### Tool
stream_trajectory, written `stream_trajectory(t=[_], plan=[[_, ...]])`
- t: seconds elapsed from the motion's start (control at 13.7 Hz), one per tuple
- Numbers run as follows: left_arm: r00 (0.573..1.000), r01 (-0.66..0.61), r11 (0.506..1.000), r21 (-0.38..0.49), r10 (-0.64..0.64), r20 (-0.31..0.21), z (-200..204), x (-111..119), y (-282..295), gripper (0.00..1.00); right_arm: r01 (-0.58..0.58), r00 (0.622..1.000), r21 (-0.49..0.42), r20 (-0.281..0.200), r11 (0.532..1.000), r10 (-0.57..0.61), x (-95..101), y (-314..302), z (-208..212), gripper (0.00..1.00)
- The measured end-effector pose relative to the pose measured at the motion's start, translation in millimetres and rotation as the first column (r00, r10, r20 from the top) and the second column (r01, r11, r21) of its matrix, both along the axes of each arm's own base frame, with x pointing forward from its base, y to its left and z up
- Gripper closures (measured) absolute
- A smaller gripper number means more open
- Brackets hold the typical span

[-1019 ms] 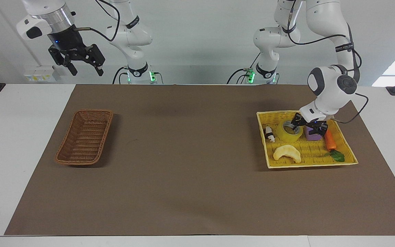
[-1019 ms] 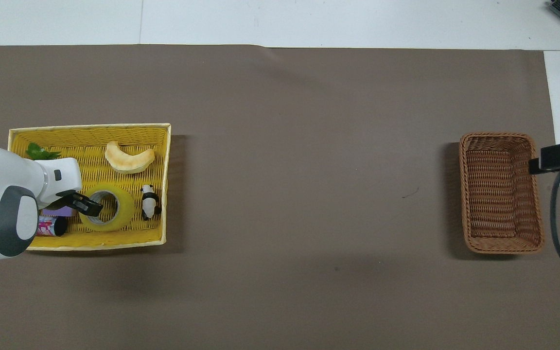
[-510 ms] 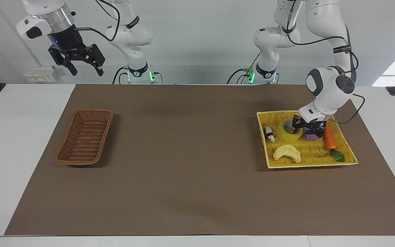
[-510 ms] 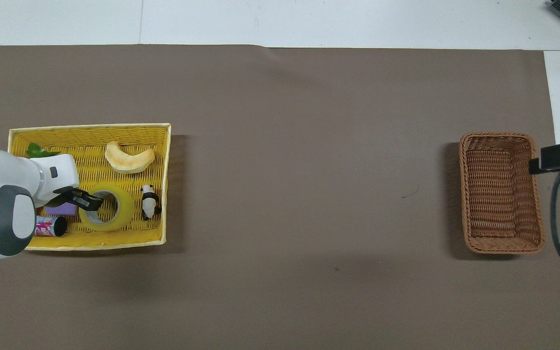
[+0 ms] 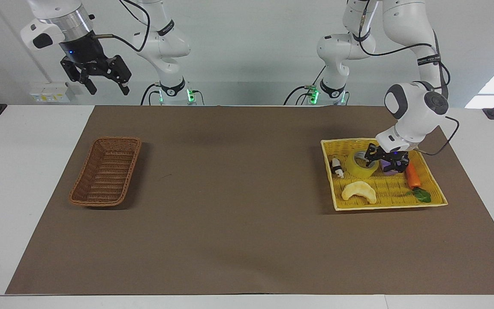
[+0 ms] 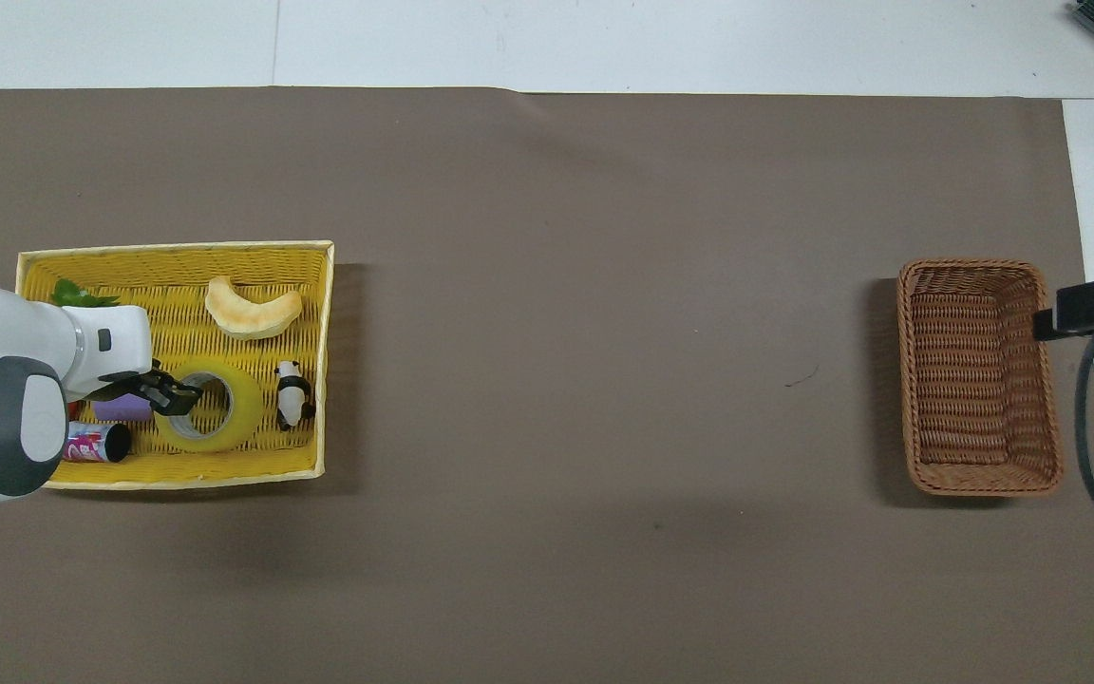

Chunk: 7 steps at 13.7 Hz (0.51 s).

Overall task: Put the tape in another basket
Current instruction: 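Reach the left gripper down over the yellow-green tape roll, then grasp the tape roll rim with the left gripper and lift it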

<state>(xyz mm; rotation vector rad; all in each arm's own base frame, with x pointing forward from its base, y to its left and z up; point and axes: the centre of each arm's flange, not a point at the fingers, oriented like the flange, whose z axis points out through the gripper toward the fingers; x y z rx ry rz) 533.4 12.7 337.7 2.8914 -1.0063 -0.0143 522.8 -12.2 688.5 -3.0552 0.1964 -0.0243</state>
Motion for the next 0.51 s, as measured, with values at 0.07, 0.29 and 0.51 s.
stream_trajectory(t=[0.07, 0.29, 0.51], plan=[[1.000, 0.012, 1.000, -0.001, -0.012, -0.006, -2.5, -1.7, -2.8, 0.33, 0.000, 1.000, 0.000, 0.000, 1.000, 0.000, 0.0, 0.0, 0.0, 0.00], [1.000, 0.022, 1.000, -0.001, -0.022, -0.014, -5.9, -4.2, -8.0, 0.32, 0.000, 1.000, 0.000, 0.000, 1.000, 0.000, 0.0, 0.0, 0.0, 0.00], [0.999, 0.030, 1.000, -0.002, -0.031, -0.026, -10.8, -7.8, -9.9, 0.30, 0.000, 1.000, 0.000, 0.000, 1.000, 0.000, 0.0, 0.0, 0.0, 0.00]])
